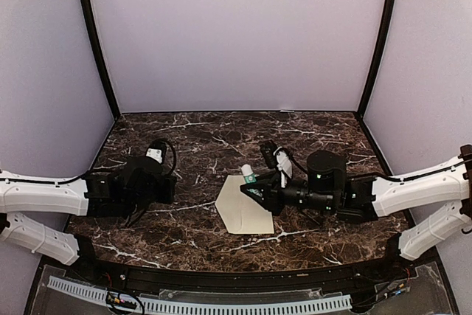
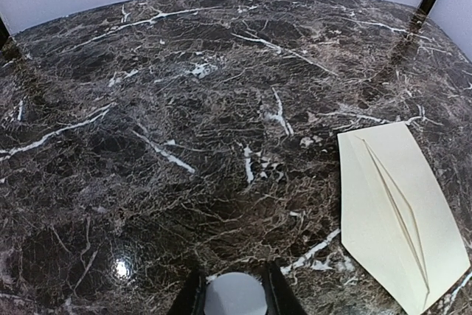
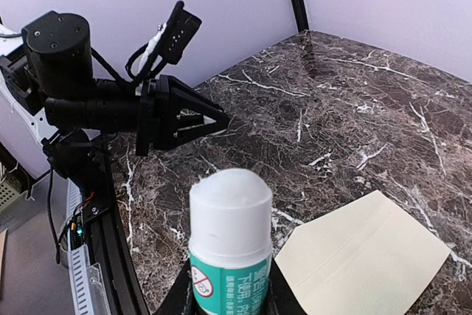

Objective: Place the letter into the envelope and seal it

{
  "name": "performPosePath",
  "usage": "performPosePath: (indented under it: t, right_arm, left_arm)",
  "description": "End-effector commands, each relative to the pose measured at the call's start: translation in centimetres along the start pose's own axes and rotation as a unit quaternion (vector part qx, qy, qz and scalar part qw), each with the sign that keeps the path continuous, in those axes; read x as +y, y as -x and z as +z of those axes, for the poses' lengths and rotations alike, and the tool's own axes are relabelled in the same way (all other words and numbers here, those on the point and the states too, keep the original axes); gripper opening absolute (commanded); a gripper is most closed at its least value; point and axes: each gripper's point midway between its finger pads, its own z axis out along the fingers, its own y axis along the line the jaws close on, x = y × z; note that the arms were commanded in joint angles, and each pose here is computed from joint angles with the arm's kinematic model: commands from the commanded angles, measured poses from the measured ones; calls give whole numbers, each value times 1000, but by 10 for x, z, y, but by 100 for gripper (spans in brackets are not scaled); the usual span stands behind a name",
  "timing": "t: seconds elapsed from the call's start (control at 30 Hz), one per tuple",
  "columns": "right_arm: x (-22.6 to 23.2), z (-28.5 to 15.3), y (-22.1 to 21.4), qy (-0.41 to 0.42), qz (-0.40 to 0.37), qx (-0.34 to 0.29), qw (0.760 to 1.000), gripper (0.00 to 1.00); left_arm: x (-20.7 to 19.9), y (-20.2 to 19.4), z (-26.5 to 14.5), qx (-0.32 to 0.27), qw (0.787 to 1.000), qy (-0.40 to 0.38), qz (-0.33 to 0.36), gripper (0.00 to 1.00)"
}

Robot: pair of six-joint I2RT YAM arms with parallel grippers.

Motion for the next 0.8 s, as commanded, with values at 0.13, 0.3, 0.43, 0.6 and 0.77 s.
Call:
performPosePath:
  t: [0.13, 0.3, 0.43, 0.6, 0.77]
  right_arm:
    - [-5, -20, 20, -12, -4, -52, 999, 0]
    - [-4, -25, 20, -11, -3, -54, 998, 0]
    - [-4, -28, 21, -12, -3, -57, 998, 0]
    - [-6, -30, 22, -16, -2, -60, 998, 0]
    - [-6, -31, 22, -16, -1, -63, 998, 0]
  left_arm:
    - [18, -32, 35, -8, 999, 39, -30, 10]
    - [19, -58, 52, 15, 999, 48, -20, 11]
    - [19, -70, 56, 22, 999, 42, -21, 15]
    - [24, -81, 56, 29, 998, 40, -27, 28]
    - [25, -93, 57, 39, 998, 35, -32, 34]
